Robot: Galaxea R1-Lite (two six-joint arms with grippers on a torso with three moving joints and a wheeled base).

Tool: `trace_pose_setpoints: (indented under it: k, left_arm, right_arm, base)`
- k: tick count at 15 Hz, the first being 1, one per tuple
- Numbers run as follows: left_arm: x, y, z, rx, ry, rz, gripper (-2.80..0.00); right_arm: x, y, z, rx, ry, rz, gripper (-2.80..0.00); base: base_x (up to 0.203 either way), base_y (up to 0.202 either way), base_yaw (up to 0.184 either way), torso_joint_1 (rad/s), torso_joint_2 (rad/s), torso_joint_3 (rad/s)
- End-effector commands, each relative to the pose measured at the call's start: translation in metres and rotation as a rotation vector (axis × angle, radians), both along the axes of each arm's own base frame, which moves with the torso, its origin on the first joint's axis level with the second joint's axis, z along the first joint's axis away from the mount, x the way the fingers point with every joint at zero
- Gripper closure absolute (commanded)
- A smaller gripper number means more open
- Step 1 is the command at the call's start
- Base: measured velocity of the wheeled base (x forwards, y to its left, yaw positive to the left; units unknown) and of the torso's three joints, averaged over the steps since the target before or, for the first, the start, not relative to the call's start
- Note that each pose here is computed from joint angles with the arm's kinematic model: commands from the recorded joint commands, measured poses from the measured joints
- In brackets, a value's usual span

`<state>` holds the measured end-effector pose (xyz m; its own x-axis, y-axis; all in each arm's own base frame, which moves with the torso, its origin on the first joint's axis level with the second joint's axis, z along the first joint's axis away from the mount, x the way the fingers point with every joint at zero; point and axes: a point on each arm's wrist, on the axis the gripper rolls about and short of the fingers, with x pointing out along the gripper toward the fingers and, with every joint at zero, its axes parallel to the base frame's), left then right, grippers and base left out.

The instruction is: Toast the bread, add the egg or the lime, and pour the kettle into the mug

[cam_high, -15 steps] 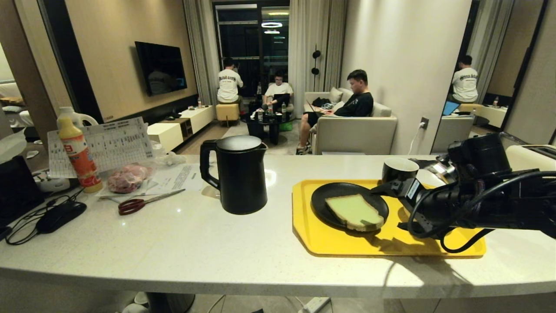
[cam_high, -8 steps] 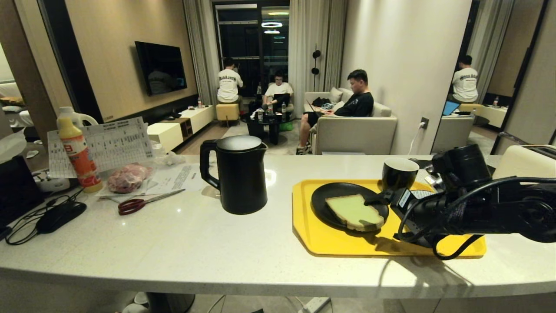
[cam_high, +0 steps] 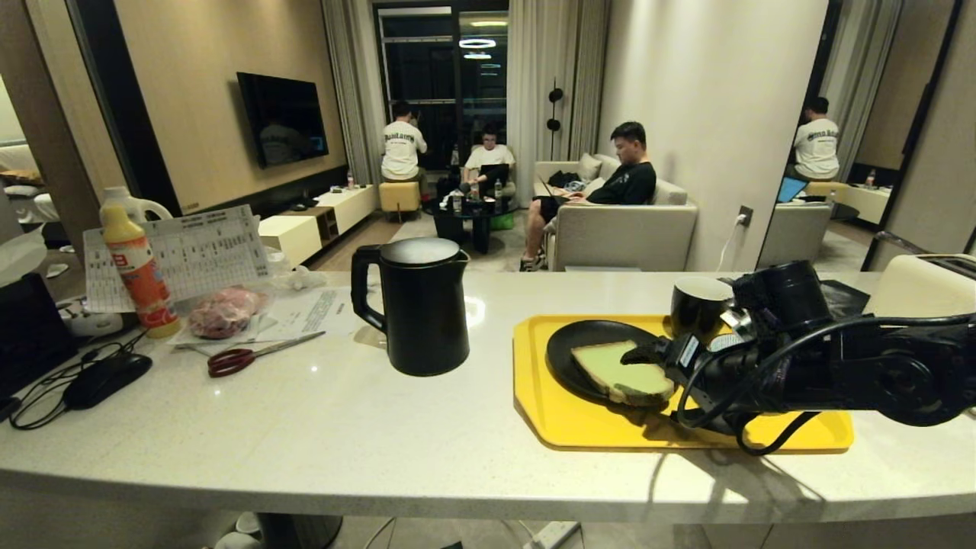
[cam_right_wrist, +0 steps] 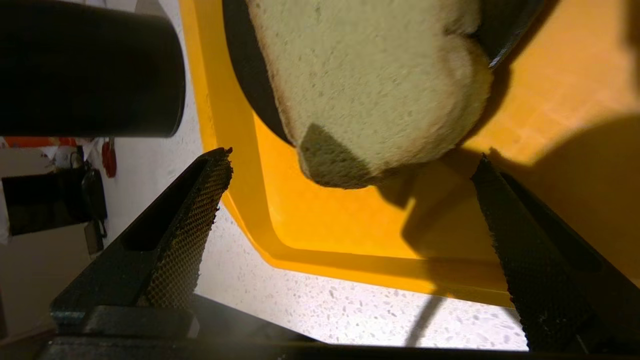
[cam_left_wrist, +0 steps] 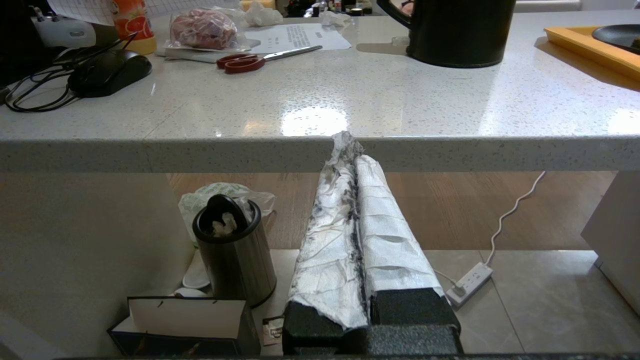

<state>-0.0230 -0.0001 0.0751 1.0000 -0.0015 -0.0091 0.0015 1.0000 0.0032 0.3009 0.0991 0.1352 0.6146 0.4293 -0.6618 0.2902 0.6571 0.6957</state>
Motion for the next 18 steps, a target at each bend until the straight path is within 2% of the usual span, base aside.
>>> trace_pose_setpoints:
  k: [1, 18]
  left_arm:
    - [0.0, 0.0, 0.0, 0.0, -0.003, 0.0, 0.0]
    - [0.0, 0.0, 0.0, 0.0, -0.003, 0.0, 0.0]
  right_arm:
    - [0.003, 0.004, 0.001, 0.008, -0.006, 0.007, -2.8]
    - [0.017, 0.009, -0.002, 0.018, -0.006, -0.003, -2.8]
  base:
    - [0.0, 0.0, 0.0, 0.0, 0.0, 0.0]
    - [0.0, 0.0, 0.0, 0.0, 0.0, 0.0]
